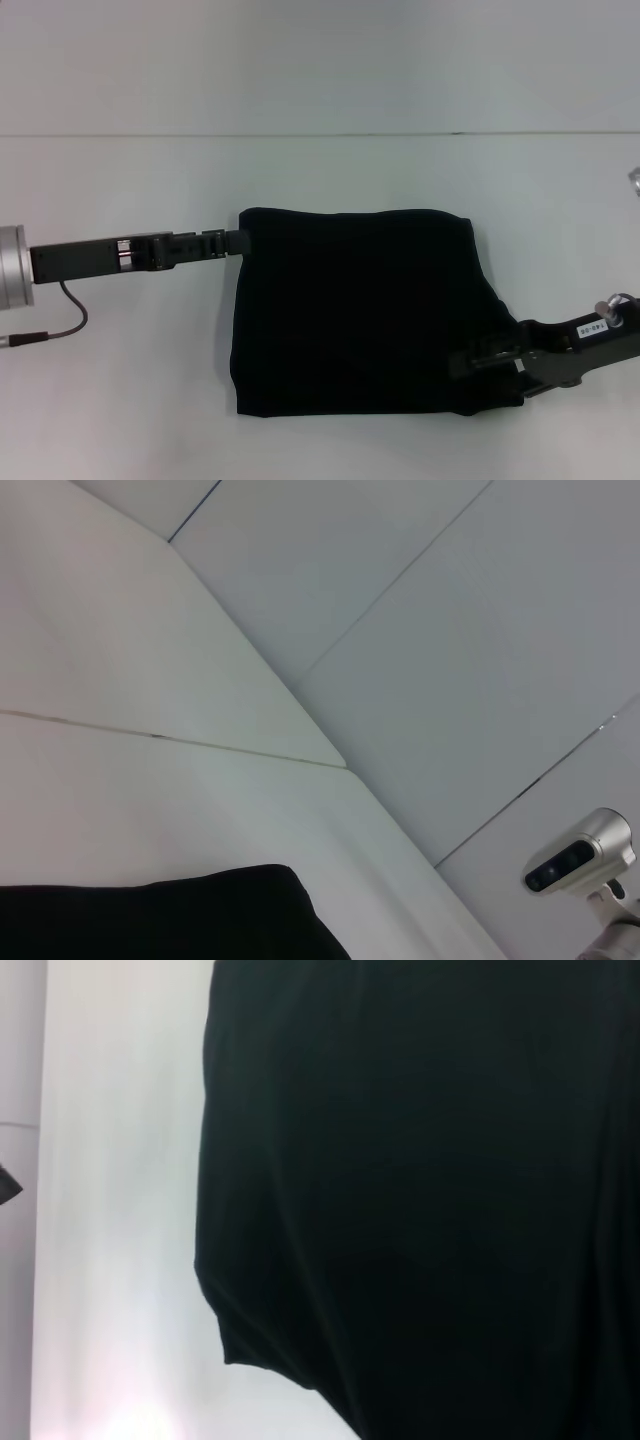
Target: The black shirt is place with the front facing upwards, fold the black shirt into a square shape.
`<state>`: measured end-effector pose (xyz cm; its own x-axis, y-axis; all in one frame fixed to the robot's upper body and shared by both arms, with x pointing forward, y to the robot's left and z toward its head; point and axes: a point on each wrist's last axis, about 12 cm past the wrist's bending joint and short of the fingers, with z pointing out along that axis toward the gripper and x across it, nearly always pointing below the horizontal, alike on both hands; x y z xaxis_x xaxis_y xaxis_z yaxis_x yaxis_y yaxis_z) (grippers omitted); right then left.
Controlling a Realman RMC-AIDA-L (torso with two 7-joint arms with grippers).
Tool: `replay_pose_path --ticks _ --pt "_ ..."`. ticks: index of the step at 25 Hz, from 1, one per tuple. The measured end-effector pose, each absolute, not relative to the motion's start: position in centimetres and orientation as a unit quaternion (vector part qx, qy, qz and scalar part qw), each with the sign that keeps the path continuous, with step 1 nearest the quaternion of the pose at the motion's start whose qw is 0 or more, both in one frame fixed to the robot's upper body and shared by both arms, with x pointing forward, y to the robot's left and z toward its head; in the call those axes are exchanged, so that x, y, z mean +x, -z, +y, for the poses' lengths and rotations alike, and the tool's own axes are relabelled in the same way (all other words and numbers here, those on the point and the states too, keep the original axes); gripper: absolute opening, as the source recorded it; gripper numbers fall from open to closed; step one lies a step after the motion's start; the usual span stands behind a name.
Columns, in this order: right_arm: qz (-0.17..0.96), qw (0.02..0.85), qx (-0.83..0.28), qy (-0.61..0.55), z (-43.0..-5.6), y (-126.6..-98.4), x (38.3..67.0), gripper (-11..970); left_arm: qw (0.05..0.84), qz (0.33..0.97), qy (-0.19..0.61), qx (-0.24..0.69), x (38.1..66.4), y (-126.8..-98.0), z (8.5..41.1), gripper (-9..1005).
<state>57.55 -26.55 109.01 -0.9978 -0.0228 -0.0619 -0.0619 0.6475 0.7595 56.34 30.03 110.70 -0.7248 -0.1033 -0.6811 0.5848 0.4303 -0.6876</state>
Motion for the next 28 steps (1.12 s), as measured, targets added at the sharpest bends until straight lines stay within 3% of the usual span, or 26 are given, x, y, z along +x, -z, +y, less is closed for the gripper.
replay_pose_path --ticks 28 --pt "0.894 0.014 -0.010 -0.447 -26.55 -109.10 57.04 898 0.338 0.773 0.511 0.161 56.78 -111.00 29.59 860"
